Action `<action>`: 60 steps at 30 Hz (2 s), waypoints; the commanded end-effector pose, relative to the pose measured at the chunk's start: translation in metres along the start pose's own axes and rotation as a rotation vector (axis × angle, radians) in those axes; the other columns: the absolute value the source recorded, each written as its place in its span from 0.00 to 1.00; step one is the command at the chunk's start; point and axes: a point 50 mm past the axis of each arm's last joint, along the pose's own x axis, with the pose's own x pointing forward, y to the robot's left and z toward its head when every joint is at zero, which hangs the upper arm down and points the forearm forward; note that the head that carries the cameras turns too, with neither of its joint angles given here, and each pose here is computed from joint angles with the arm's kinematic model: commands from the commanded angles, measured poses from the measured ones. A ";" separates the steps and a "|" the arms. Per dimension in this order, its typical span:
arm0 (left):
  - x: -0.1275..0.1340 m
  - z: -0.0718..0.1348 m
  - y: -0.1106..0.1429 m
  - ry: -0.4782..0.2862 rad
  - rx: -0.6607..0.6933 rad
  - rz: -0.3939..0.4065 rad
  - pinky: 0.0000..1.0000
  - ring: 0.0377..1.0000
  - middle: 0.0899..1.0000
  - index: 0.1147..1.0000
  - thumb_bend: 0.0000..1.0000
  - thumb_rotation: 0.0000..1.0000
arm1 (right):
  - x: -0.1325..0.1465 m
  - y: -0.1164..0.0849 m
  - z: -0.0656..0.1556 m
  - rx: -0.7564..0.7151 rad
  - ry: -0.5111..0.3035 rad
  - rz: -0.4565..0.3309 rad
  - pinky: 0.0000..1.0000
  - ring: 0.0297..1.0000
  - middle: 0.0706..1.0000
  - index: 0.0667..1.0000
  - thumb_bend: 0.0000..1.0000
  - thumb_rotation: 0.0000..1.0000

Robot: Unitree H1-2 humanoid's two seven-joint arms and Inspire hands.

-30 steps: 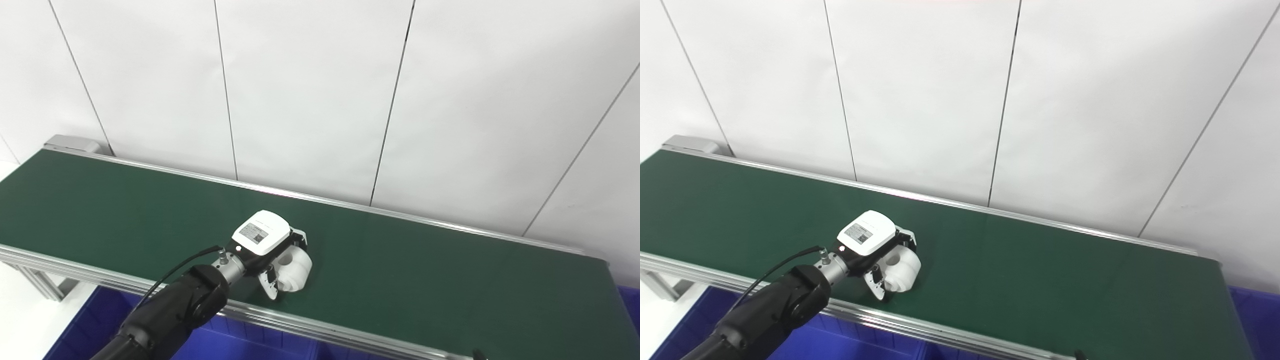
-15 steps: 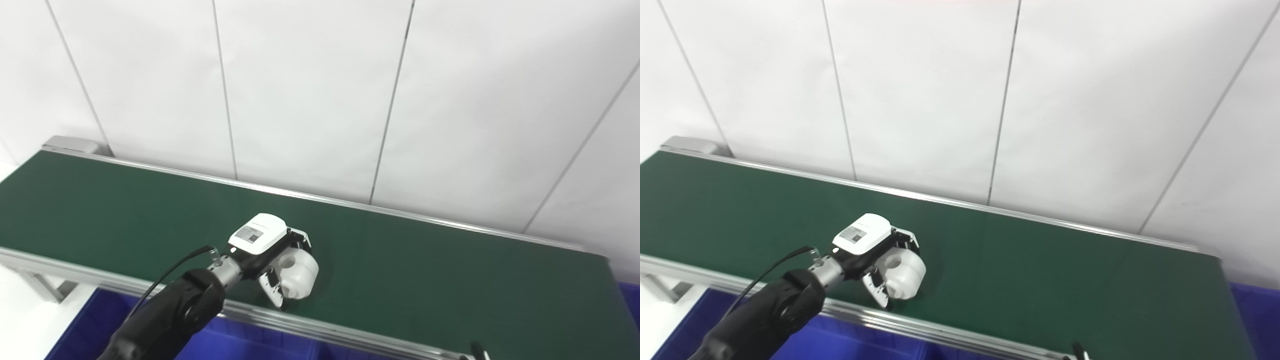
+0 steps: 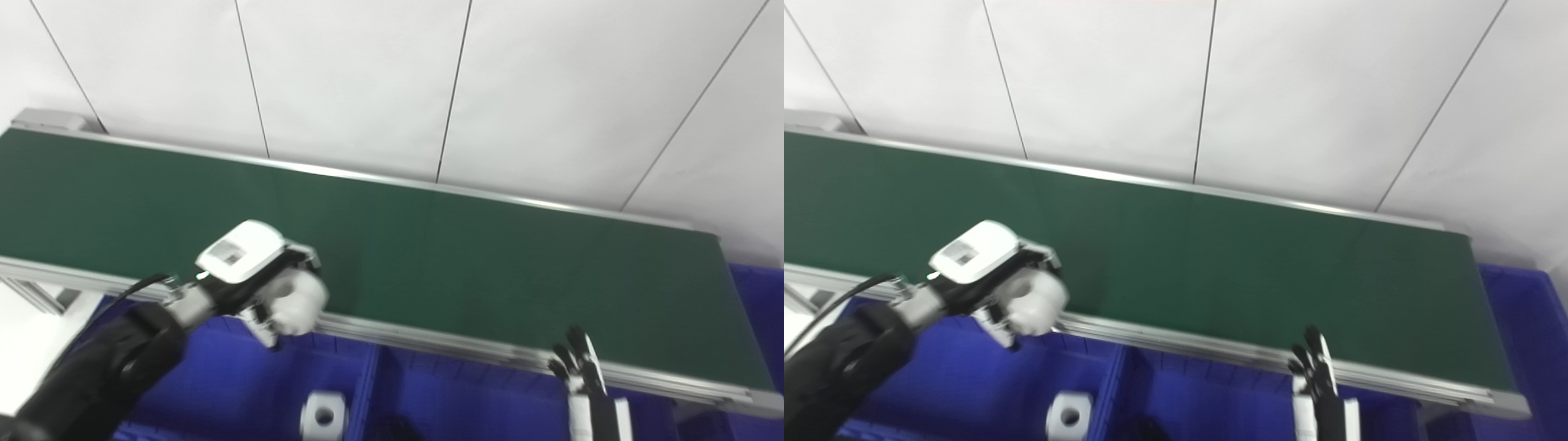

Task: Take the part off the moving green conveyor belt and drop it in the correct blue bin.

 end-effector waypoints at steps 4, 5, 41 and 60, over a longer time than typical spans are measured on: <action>-0.012 -0.020 0.013 0.028 0.012 0.024 0.27 0.31 0.43 0.43 0.52 0.00 | 0.013 0.007 0.017 0.005 -0.043 0.014 0.86 0.90 0.95 0.94 0.69 1.00; -0.013 -0.022 0.012 0.033 0.010 0.018 0.28 0.31 0.43 0.43 0.52 0.00 | 0.013 0.007 0.018 0.002 -0.043 0.017 0.85 0.90 0.95 0.94 0.69 1.00; -0.025 -0.022 0.000 0.111 -0.136 -0.288 0.76 0.89 0.97 0.95 0.98 0.47 | 0.021 0.016 0.014 0.004 -0.044 0.053 0.85 0.90 0.96 0.95 0.68 1.00; -0.046 0.085 -0.038 -0.029 -1.137 0.171 1.00 1.00 1.00 1.00 0.88 0.59 | 0.027 0.049 0.010 0.024 -0.028 0.036 0.84 0.89 0.95 0.95 0.73 0.98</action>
